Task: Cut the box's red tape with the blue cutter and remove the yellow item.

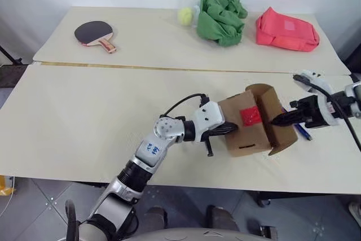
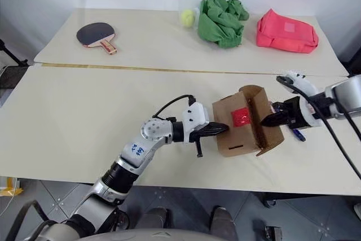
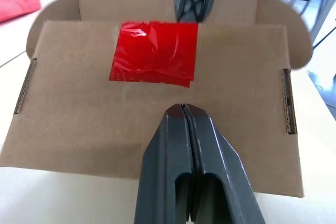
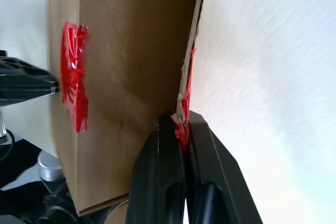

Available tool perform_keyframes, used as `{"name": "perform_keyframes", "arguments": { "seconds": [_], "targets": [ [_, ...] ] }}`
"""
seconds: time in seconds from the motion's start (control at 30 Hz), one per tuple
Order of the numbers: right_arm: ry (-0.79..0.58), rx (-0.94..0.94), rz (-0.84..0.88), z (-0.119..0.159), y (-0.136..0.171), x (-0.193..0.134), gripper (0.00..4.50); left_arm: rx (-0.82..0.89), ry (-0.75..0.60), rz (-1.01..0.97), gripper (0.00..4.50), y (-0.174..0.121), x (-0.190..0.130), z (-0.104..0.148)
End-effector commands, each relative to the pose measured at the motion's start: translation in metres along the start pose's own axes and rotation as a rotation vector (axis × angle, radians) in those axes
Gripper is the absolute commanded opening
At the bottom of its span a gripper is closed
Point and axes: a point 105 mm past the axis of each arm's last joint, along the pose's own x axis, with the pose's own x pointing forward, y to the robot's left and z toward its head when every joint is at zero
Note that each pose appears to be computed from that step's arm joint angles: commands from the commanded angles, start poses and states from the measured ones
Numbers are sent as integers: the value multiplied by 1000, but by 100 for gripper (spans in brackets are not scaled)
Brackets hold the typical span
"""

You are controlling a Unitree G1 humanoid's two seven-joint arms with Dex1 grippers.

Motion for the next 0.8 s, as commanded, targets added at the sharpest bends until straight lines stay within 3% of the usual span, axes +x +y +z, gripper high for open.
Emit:
{"name": "perform_keyframes", "arguments": {
  "seconds": [0.03,0.23,0.43,0.67,0.8],
  "targets": [
    [-22,-106,101,11,29,-13,4,-28,62,31,0,-6,0,-18],
    [-18,-208,105,22,48,-19,4,-31,108,110,0,-5,-25,-28],
    [26,-253,94,14,52,-15,4,-39,143,167,0,-4,-42,-34],
    [22,-252,31,10,43,-5,4,-35,94,91,0,-5,-71,1],
    [0,-265,-8,12,39,-4,4,-14,32,-51,0,-10,-84,37]
  ]
}}
